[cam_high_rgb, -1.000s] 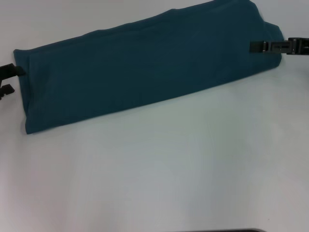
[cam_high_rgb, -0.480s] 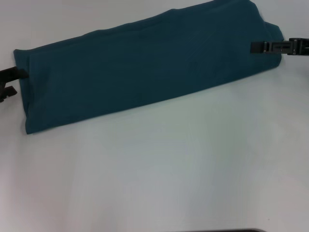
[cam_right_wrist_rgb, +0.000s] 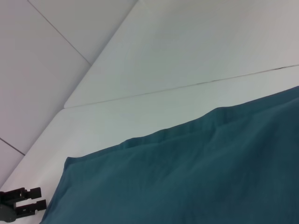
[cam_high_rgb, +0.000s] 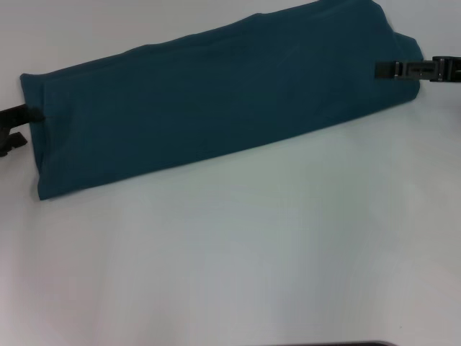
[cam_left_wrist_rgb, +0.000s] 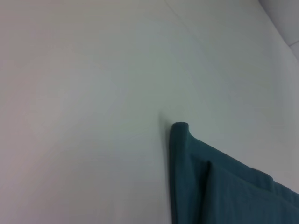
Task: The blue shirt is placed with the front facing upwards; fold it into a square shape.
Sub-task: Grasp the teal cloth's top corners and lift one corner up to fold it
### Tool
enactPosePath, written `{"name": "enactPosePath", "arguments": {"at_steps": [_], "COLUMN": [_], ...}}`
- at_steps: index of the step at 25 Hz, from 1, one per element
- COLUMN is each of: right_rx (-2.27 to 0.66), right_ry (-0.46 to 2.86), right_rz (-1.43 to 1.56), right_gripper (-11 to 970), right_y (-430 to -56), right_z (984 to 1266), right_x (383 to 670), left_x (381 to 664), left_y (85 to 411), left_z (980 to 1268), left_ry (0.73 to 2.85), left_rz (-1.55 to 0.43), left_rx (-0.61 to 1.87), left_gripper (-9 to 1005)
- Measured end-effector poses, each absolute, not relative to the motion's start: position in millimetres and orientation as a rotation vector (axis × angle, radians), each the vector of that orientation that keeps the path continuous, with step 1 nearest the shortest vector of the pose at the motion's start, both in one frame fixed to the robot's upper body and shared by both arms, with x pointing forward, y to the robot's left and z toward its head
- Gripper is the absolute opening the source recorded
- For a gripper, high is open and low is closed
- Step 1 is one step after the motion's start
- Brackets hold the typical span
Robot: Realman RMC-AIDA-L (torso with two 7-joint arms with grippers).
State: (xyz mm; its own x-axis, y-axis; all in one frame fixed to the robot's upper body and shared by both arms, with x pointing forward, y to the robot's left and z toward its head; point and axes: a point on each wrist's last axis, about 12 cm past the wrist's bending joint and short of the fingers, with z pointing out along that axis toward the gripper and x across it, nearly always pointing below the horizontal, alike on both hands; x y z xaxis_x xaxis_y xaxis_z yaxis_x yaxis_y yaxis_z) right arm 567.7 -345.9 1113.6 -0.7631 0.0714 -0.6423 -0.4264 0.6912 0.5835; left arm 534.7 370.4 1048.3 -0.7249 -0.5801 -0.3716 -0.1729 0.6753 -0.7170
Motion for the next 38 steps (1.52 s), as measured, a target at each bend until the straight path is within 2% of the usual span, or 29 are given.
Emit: {"name": "enactPosePath", "arguments": {"at_steps": [27,38], "right_rx": [-0.281,-0.273], "right_ry": [2.252,2.256], "right_rz": [0.993,1.002], "right_gripper": [892,890], "right_y": [-346.5,-345.6], "right_z": [1114.0,1110.8], "right_x": [567.0,564.1], "left_x": [538.7,531.9], "left_y": [342.4,359.0], "left_z": [1051.5,1054.0], "left_ry": [2.339,2.324], "left_rz": [-1.038,-0.994], "left_rx": [-0.487,-0.559], "left_gripper": [725,723]}}
